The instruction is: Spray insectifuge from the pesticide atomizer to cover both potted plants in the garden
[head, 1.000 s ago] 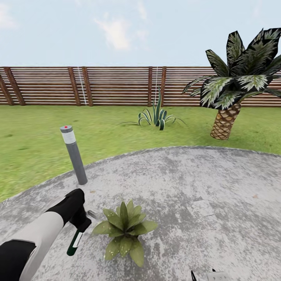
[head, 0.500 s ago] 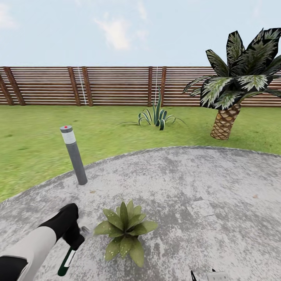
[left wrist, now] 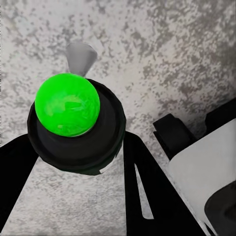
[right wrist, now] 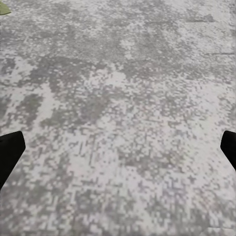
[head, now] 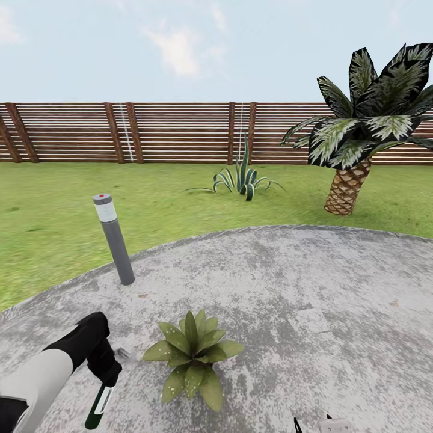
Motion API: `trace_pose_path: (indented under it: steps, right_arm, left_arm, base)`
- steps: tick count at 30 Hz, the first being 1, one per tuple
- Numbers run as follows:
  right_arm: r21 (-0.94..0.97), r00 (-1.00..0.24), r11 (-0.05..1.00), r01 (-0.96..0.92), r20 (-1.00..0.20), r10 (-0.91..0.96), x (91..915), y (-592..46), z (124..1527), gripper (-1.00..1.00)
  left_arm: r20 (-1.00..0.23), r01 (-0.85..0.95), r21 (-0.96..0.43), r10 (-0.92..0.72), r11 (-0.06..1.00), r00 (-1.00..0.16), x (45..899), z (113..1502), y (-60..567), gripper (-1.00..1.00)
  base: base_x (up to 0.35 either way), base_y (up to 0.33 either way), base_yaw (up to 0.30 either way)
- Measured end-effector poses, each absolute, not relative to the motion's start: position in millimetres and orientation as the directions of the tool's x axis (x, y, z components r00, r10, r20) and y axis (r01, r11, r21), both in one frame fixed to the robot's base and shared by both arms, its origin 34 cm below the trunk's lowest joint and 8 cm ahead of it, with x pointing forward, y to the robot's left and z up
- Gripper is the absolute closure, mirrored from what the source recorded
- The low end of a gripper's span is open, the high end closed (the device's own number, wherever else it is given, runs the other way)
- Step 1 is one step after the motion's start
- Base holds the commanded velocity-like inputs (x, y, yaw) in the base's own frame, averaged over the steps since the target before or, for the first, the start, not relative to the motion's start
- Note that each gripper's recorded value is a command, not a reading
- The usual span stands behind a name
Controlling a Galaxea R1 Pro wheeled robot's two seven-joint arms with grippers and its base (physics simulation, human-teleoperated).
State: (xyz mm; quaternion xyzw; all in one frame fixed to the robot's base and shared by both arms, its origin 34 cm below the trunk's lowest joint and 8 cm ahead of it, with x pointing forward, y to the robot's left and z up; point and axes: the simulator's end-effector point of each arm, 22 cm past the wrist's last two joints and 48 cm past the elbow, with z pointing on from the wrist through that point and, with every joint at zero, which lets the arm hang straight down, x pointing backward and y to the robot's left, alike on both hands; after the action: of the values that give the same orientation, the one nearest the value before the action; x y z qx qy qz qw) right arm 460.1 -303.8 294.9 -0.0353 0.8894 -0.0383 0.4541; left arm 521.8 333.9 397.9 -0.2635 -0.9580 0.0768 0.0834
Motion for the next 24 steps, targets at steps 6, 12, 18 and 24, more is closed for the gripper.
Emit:
trace_pose_path:
  steps: [6,12,18,24]
  right_arm:
    - [-0.1,-0.586,0.995,-0.028,-0.805,-0.097,460,-304,295,-1.0]
    - [-0.099,-0.586,0.995,-0.029,-0.804,-0.097,460,-303,295,-1.0]
    - [-0.099,-0.586,0.995,-0.029,-0.804,-0.097,460,-303,294,-1.0]
    - [-0.1,-0.585,0.995,-0.029,-0.805,-0.098,460,-304,295,-1.0]
  left_arm:
    - [0.149,0.488,-0.183,0.515,0.853,-0.844,512,393,344,1.0]
    - [0.157,0.482,-0.17,0.506,0.86,-0.848,508,390,351,1.0]
    - [0.142,0.479,-0.157,0.5,0.864,-0.854,520,397,350,1.0]
    - [0.148,0.482,-0.122,0.496,0.868,-0.856,532,405,350,1.0]
  base:
    - [0.0,0.0,0.0]
    - [0.0,0.0,0.0]
    - [0.0,0.0,0.0]
    - [0.0,0.0,0.0]
